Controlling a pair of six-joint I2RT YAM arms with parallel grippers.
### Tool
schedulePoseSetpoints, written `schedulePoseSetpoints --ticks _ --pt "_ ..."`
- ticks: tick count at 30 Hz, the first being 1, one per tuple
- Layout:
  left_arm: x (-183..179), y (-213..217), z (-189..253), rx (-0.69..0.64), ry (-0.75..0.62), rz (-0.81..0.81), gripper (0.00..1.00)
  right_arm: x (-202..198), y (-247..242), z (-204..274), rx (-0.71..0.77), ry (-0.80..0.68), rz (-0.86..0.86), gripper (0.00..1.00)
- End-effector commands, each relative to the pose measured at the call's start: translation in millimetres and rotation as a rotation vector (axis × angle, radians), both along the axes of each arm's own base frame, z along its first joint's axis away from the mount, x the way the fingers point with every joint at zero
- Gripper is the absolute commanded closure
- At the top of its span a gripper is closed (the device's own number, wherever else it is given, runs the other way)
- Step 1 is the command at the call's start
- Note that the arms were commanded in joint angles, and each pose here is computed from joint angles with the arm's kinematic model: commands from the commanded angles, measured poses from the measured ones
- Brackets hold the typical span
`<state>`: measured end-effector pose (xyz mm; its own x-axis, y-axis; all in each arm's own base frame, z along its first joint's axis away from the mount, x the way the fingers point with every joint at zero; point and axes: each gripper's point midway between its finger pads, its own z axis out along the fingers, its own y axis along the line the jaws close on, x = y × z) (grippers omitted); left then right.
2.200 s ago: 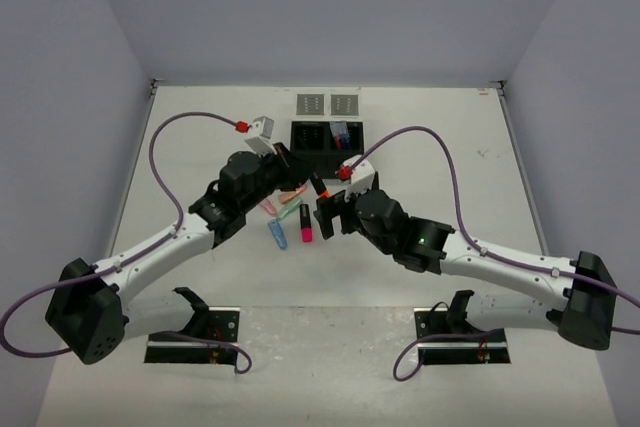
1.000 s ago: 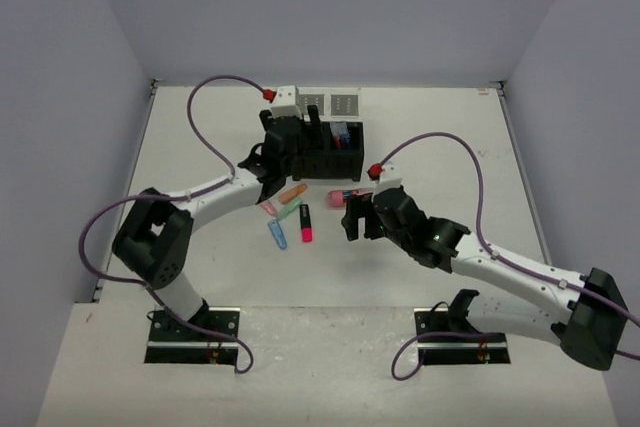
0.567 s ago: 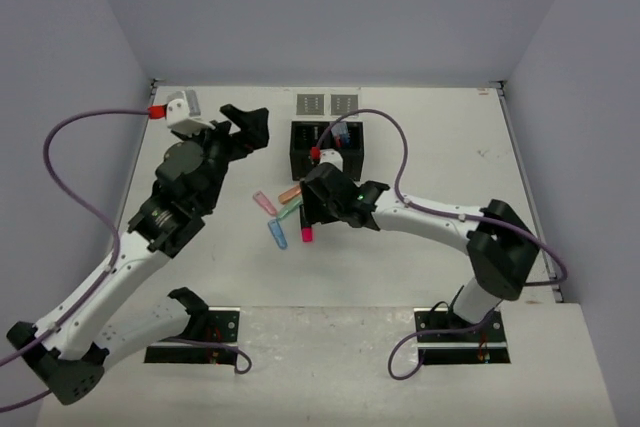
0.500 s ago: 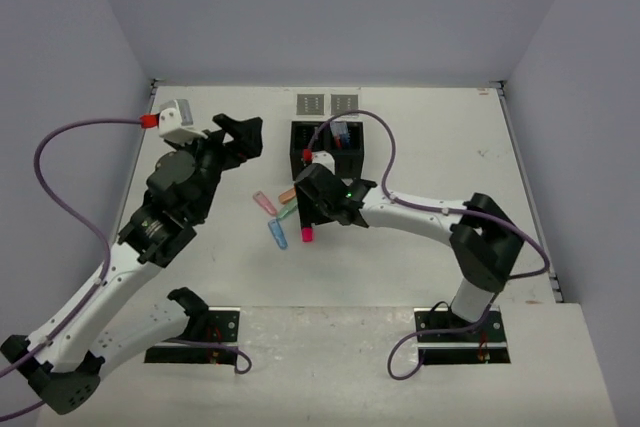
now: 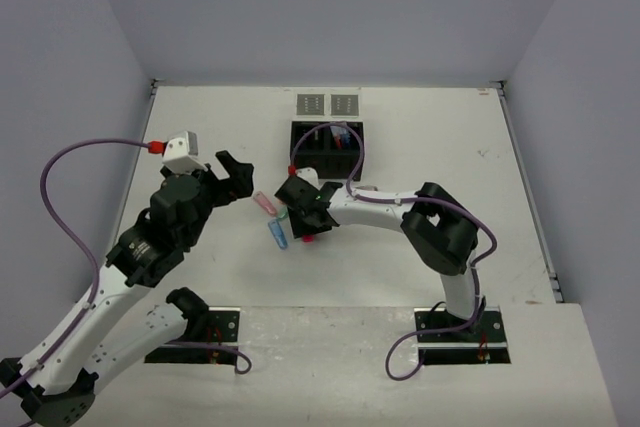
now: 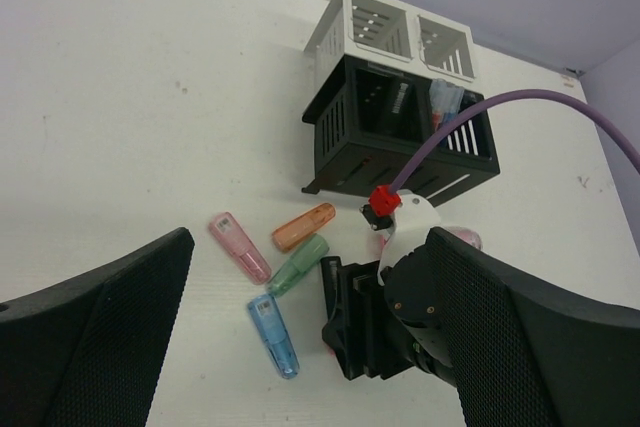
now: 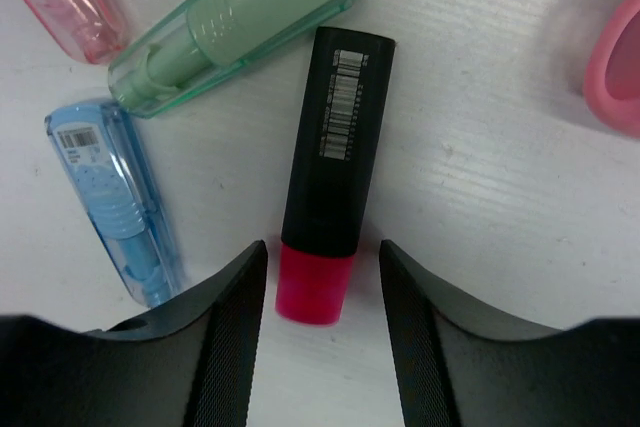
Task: Sort the stationery into containers
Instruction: Pick up the pen from the center of the board.
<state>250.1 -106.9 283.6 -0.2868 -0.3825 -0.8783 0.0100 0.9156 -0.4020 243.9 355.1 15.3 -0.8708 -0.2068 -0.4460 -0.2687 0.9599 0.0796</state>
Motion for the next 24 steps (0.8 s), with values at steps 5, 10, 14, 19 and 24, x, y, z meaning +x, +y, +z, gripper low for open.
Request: schedulePoseSetpoints --ticks 5,10,14,19,24 --pt "-7 -17 -22 0.008 0.060 -0.103 0.00 -19 -31 -6 -0.035 0.013 -0.042 0.75" --pt "-9 -47 -34 -0.071 0.088 -0.228 0.00 -23 -47 35 0.007 -0.081 -0.023 0.87" --pt "-12 -79 -38 -0.192 0.123 -0.337 0.00 -26 -51 86 0.093 -0.237 0.088 1.00" --pt "-24 -130 -32 -0.416 0.138 -0.551 0.00 -28 -48 132 0.261 -0.462 0.202 1.00" --pt "-30 -159 -21 -0.539 0.118 -0.699 0.06 -41 -52 167 0.383 -0.594 0.246 1.00"
